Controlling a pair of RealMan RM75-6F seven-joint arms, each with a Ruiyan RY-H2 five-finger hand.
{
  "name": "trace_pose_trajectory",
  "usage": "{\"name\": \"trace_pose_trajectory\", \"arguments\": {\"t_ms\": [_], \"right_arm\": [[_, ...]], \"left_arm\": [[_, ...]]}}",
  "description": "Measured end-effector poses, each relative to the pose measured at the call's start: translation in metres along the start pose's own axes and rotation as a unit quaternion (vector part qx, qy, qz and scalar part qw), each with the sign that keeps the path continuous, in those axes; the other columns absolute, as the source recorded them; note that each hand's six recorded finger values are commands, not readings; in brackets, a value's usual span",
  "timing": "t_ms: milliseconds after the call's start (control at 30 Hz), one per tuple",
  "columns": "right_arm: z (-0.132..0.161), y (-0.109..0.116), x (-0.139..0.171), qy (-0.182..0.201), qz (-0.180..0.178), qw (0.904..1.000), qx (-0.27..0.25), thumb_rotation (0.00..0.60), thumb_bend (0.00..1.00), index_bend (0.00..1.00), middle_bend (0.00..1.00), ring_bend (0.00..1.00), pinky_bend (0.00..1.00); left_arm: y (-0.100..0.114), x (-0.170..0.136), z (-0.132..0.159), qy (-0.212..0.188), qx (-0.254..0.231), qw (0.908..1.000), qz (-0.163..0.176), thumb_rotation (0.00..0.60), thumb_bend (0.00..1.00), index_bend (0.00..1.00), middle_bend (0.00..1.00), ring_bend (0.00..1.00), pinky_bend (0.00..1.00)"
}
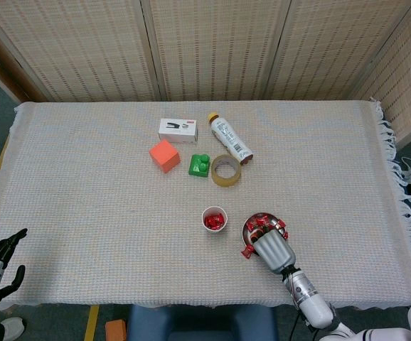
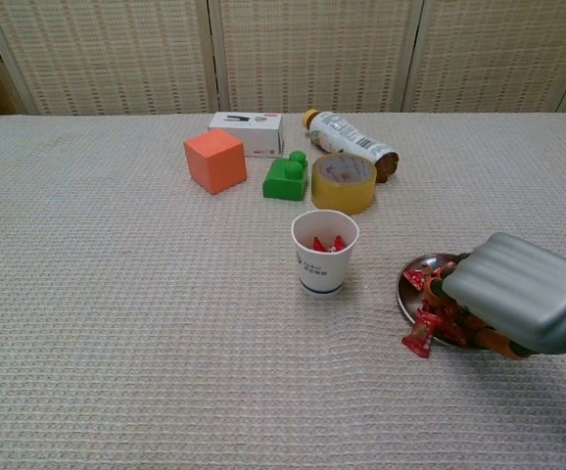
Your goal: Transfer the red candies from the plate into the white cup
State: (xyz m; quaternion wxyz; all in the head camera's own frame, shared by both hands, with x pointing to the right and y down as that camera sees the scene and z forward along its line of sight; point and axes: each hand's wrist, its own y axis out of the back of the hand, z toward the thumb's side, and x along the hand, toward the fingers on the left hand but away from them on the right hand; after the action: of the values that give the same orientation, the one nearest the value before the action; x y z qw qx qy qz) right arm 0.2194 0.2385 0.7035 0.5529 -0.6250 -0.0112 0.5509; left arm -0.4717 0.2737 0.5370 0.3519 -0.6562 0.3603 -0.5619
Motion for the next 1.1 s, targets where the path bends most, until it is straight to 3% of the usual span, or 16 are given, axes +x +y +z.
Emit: {"name": "trace_pose_trajectory", "arguments": {"t_ms": [333,633,1100], "right_arm": [[0.0029,-0.0025,-0.0022,0.000,0.004,1.0000,0.008,0.600,0.21,0.52,0.47,0.44,0.70],[0.0035,-0.0025,-0.0040,-0.004,0.007,0.9999,0.011,0.600,0.27,0.67,0.53,0.49,0.73],[0.0028,-0.0002,-0.0093,-0.014,0.007,0.9999,0.006,0.600,0.29,0.75,0.56,0.51,0.75]], "left_arm": [[0.0000,-0.0002,0.0002,-0.001,0.000,1.0000,0.000,0.600,0.53,0.00,0.15,0.21,0.25],[0.0011,-0.0008,-0.0002,-0.002,-0.002,1.0000,0.001,0.600,0.53,0.00,0.15,0.21,0.25],[0.0013,-0.0003,-0.0004,-0.003,-0.004,1.0000,0.001,0.600,0.53,0.00,0.15,0.21,0.25]]}}
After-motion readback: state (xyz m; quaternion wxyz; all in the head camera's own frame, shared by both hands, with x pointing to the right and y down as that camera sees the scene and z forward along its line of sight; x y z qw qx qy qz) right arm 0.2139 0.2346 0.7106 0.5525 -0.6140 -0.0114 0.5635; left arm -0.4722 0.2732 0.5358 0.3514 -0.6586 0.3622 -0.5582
